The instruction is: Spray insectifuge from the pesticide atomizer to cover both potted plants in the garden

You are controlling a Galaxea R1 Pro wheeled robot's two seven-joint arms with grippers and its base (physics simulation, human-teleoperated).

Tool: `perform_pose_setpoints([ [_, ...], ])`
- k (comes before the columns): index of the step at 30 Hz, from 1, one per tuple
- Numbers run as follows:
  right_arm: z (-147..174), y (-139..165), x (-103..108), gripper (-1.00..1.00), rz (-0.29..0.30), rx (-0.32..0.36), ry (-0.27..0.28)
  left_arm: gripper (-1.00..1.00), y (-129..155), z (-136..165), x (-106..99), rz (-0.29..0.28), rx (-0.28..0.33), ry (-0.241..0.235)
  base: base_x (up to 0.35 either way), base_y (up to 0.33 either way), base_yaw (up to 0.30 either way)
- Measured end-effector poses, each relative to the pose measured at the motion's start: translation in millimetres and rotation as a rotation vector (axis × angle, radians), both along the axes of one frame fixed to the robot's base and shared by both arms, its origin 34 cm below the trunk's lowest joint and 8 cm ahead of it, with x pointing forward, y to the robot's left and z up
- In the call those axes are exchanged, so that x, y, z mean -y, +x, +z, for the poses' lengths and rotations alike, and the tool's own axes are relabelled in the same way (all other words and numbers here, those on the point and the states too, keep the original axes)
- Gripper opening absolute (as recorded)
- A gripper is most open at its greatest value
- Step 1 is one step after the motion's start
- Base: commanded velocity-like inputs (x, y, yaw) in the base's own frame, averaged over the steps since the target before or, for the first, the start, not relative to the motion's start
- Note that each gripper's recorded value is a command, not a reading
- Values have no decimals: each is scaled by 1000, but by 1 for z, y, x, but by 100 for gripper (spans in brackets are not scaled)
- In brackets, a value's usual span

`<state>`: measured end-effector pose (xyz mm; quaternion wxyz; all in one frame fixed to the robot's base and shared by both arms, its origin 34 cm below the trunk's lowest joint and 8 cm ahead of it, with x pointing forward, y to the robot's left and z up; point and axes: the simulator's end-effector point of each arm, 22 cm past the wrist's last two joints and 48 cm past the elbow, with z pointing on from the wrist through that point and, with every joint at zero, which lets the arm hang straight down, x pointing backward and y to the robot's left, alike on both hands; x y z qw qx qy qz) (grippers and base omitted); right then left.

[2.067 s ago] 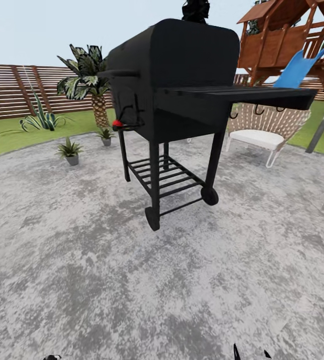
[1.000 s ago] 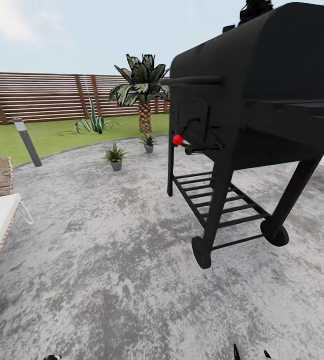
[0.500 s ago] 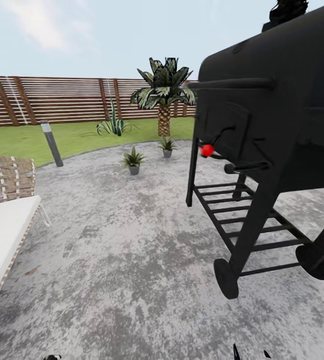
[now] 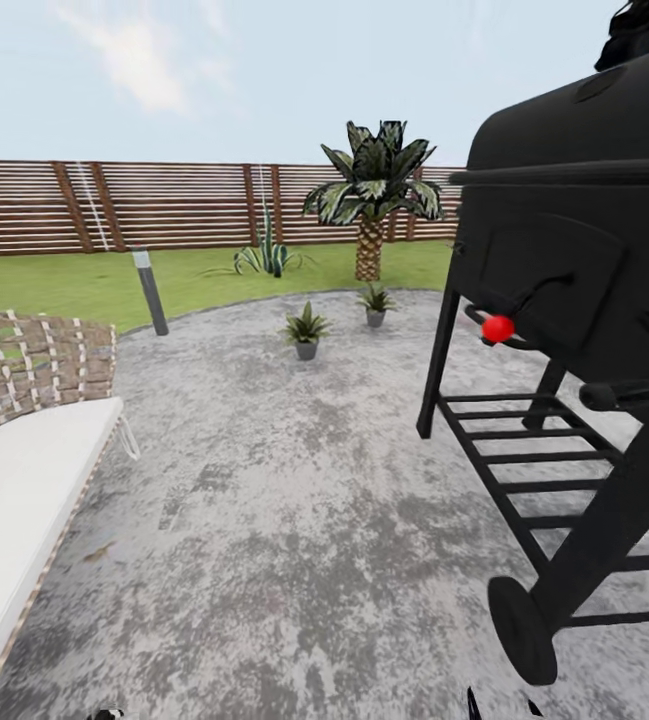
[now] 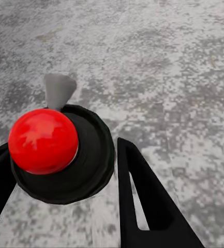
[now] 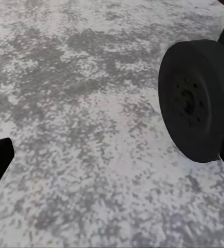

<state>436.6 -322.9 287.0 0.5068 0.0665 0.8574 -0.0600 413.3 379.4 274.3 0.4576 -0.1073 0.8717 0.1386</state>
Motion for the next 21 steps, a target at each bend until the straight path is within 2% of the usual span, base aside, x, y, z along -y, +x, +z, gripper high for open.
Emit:
perform_pose_setpoints([
  [21, 5, 4, 0, 100, 0, 16, 0, -100, 4, 5, 0, 0, 14, 0, 336, 0, 240],
])
